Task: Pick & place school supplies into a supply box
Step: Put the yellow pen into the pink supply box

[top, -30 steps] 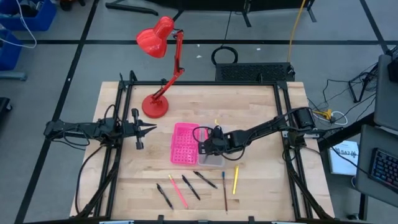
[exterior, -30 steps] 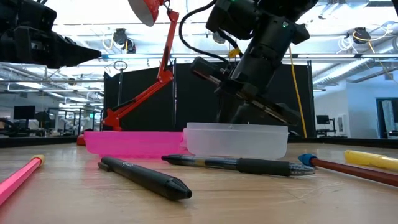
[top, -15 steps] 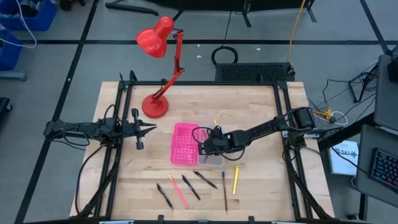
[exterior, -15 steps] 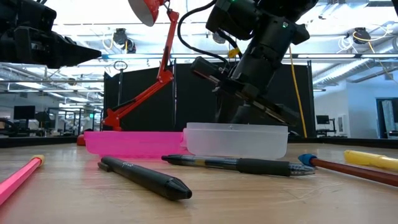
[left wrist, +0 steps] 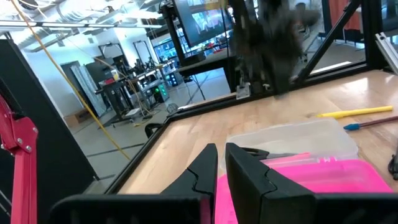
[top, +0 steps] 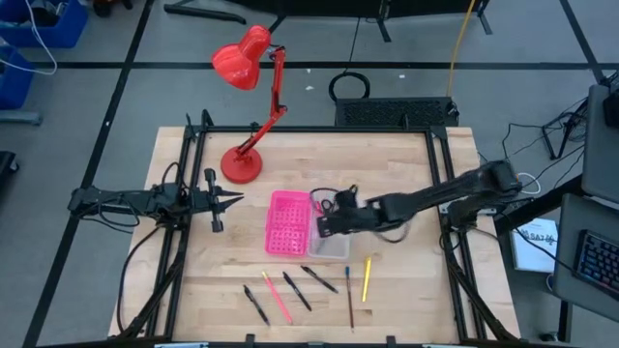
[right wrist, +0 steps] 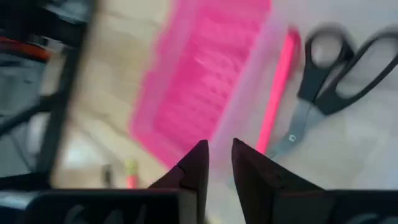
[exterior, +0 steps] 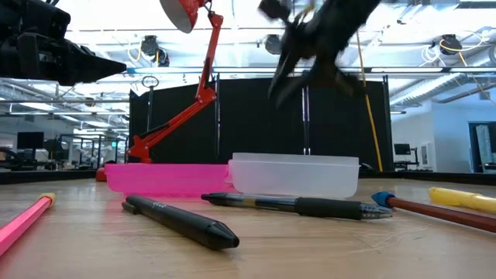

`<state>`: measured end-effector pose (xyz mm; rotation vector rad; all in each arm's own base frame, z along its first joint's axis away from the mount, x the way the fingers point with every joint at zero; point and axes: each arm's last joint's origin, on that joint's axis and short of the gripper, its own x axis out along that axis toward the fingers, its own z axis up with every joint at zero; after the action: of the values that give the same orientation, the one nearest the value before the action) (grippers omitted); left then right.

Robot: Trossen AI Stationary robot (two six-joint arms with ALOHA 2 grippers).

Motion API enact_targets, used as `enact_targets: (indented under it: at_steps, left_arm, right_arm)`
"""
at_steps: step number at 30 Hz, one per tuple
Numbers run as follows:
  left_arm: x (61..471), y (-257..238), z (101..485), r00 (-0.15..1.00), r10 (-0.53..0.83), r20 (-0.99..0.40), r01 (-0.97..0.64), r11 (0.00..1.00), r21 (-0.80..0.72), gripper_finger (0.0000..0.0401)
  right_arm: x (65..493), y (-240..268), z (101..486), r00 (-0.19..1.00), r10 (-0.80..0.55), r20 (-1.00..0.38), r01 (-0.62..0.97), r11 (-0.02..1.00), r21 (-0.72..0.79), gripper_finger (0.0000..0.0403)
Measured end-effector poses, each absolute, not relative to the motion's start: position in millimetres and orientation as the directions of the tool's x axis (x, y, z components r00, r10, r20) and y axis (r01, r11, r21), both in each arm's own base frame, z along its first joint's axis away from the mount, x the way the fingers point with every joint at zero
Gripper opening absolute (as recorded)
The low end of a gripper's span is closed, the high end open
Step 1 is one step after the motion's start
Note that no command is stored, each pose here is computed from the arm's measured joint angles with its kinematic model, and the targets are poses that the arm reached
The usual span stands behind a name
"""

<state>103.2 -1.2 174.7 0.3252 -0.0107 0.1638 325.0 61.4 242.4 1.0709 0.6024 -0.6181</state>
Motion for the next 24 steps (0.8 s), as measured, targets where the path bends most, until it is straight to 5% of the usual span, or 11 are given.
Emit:
enact_targets:
  at_steps: [6, 9, 15, 21, 24]
  left_arm:
    - [103.2, -1.2, 174.6, 0.987, 0.158, 0.037, -0.162, 0.938, 0.306, 0.0042]
    - [103.2, -1.2, 174.6, 0.987, 0.159, 0.037, -0.163, 0.948, 0.274, 0.0042]
    - [103.0, -0.5, 175.4, 0.982, 0.184, 0.044, -0.19, 0.954, 0.231, 0.0042]
    - [102.8, 0.6, 175.4, 0.974, 0.223, 0.043, -0.228, 0.955, 0.191, 0.0042]
    - [102.7, 0.9, 175.4, 0.971, 0.233, 0.043, -0.237, 0.95, 0.204, 0.0042]
  right_arm:
    - [258.4, 85.2, 300.0, 0.725, -0.112, -0.68, 0.634, 0.496, 0.594, 0.0016]
    - [230.8, 100.8, 303.2, 0.693, -0.203, -0.692, 0.671, 0.532, 0.516, 0.0003]
    - [205.7, 118.3, 272.5, 0.468, -0.378, -0.799, 0.87, 0.359, 0.339, 0.0001]
    - [217.5, 146.7, 227.8, 0.185, -0.2, -0.962, 0.955, 0.269, 0.128, 0.0]
    - [228.7, 162.9, 206.6, 0.138, -0.111, -0.984, 0.964, 0.242, 0.107, 0.0]
